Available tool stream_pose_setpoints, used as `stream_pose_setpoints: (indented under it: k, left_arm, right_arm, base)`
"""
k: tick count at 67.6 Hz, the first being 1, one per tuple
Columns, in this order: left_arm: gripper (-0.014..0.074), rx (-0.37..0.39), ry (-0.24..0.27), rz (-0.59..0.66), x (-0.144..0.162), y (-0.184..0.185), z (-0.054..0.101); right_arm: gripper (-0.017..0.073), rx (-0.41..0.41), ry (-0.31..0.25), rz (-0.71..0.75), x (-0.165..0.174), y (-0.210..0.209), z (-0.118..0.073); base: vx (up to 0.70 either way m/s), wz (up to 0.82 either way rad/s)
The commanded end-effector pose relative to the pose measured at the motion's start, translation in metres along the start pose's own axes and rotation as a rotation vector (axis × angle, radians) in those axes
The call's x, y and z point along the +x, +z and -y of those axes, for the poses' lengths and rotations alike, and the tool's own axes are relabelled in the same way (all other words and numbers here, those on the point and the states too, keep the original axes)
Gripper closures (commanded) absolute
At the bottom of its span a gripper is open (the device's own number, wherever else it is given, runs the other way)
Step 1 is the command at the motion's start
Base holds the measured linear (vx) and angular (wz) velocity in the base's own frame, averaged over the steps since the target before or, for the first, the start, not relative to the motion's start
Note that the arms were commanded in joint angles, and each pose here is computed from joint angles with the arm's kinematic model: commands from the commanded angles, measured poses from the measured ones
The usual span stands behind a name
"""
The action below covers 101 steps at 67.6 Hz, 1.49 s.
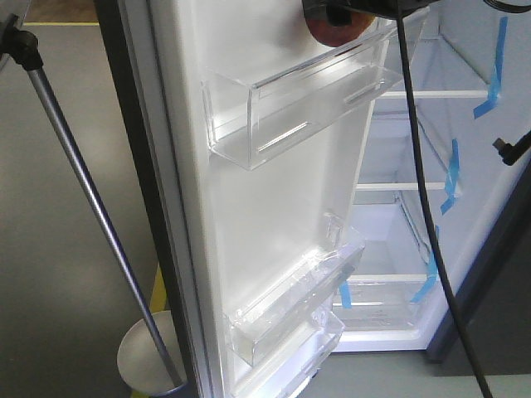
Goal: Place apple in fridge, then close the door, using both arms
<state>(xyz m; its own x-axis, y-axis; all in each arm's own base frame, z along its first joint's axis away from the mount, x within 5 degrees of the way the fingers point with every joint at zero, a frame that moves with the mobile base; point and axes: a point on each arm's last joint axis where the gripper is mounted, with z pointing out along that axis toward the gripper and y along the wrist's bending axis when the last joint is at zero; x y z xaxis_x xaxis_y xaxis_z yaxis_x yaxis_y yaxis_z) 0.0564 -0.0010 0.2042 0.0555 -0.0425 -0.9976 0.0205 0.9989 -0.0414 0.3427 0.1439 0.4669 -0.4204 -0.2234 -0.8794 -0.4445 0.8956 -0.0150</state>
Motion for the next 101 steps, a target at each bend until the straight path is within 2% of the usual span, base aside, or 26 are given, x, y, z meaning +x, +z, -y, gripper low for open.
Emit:
stream_pose_setpoints:
  k: [1,12,20,34,55,70,101]
  left_arm:
    - [0.06,0.008,-0.015,0.108,-0.014,-0.002,0.001]
    - [0.06,0.008,-0.015,0.108,-0.014,-0.002,0.001]
    - [0.06,0.008,-0.015,0.108,-0.014,-0.002,0.001]
    - [0.06,0.008,-0.015,0.108,-0.014,-0.002,0.001]
    - [0.06,0.008,-0.015,0.108,-0.014,-0.002,0.001]
    - [0.06,0.008,-0.015,0.108,-0.014,-0.002,0.001]
    - [0.06,0.008,-0.015,0.108,-0.014,-0.002,0.001]
  right_arm:
    - [0.0151,0.015,-0.015,0.135,-0.019,-0.027,0.001]
    - [-0.0013,0.012,-0.009,0.131,-0.019,-0.029,0.001]
    - [-0.0071,0.014,-0.011,0.137,-0.02,-0.035,0.0]
    - [-0.0064,0.011,-0.014,0.134,-0.021,-0.059,-0.001]
    - [0.002,-0.014,-0.002,0.154,-0.013,-0.119,-0.008]
    - [0.0025,-0.004,0.012,0.176,0.04,-0.136,-0.011]
    - [0.0025,-0.006,0.027,0.036,0.179,-0.163,-0.02]
  base:
    - [0.0,0.0]
    - [0.0,0.0]
    - [0.0,0.0]
    - [0.0,0.0]
    - [0.0,0.0]
    - [0.0,0.0]
    - [0.0,0.0]
